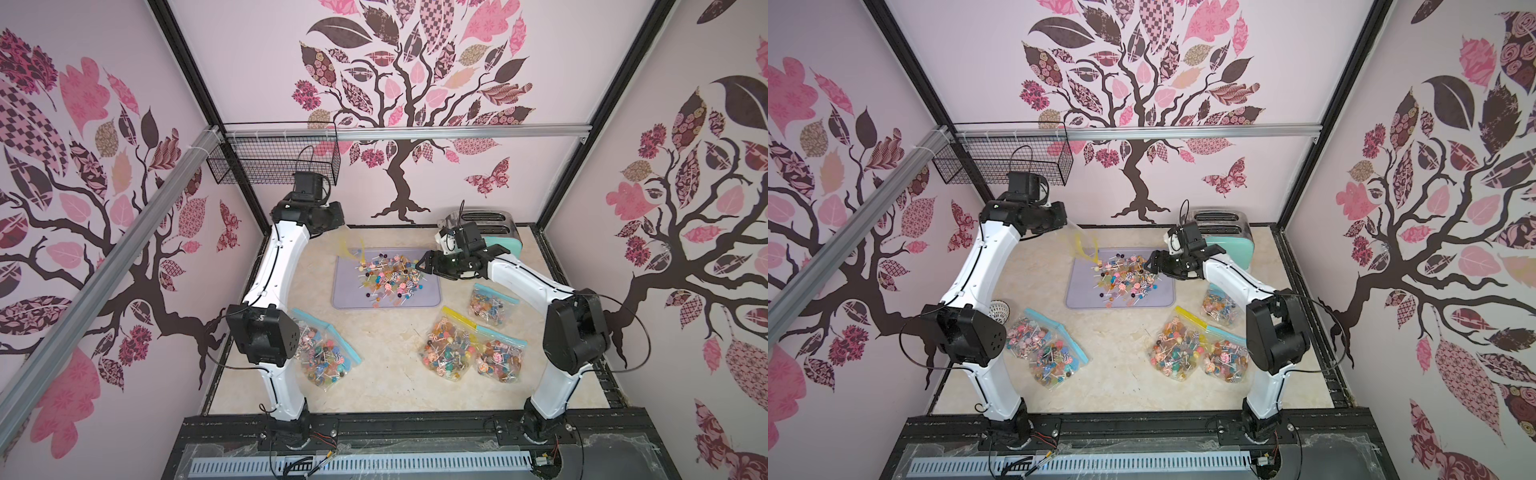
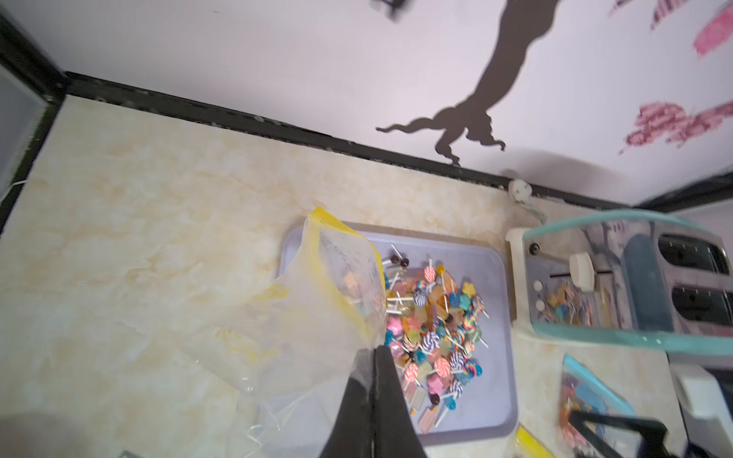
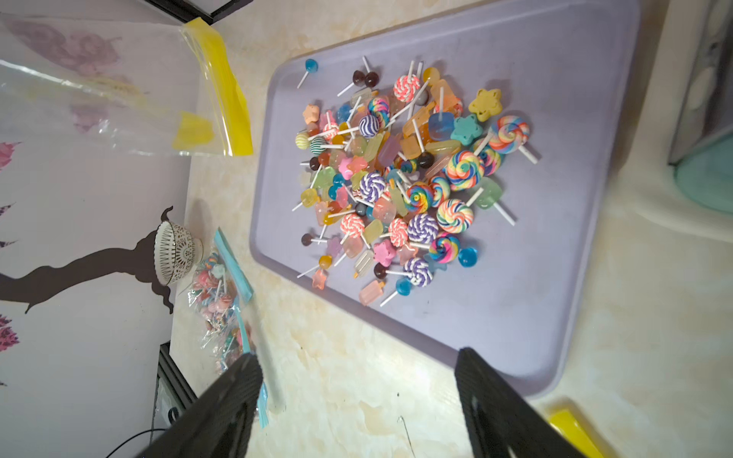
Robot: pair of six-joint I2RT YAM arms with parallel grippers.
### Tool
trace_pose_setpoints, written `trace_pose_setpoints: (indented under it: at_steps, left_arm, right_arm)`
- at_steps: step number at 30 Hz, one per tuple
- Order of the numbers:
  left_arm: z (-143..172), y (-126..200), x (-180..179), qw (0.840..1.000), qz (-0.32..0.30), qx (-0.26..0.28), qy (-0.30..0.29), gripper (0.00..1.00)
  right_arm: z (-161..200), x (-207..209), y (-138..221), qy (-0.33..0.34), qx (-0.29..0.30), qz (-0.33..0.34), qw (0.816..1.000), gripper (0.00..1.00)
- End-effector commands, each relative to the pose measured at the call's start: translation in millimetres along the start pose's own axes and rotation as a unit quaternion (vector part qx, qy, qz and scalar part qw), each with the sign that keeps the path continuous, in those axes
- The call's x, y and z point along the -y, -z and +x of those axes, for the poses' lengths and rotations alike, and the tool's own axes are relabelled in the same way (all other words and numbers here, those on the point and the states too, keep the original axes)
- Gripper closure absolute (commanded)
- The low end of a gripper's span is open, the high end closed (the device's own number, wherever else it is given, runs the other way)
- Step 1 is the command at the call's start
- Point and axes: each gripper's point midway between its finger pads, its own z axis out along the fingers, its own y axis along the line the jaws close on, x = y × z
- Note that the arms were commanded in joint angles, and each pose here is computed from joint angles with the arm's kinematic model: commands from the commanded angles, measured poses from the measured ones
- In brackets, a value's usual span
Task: Pour candies out of the ziploc bag
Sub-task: Place the ziploc bag at the corner of the board.
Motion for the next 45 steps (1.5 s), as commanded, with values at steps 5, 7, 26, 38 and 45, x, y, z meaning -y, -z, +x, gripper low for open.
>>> trace_pose_setpoints:
  at_steps: [5, 7, 26, 38, 45]
  left_arm:
    - [-63.6, -40.3, -58.2, 0.986, 0.088, 0.09, 0.113, 1.0]
    - [-82.0, -50.5, -66.6, 0.98, 0.106, 0.124, 0.116, 1.0]
    - [64.1, -59.8, -198.7, 0.96, -0.158, 0.119, 0.199, 0.7]
    - [87.7, -21.9, -178.8, 0.963, -0.186, 0.036, 0.193, 0.02]
    - [157.7, 28.2, -23.5, 0.992, -0.043, -0.1, 0.068, 0.02]
  right_arm:
    - [21.5, 19.6, -4.3, 0.009, -0.026, 0.023, 0.999, 0.19]
    - [23.0, 22.4, -10.9, 0.006, -0.031, 0.022, 0.999, 0.19]
    - [44.2, 28.9, -16.0, 0.0, -0.05, 0.01, 0.999, 0.17]
    - [87.8, 54.8, 31.2, 0.008, -0.057, 0.094, 0.994, 0.14]
    - [160.1, 98.7, 67.2, -0.014, -0.076, 0.173, 0.982, 0.15]
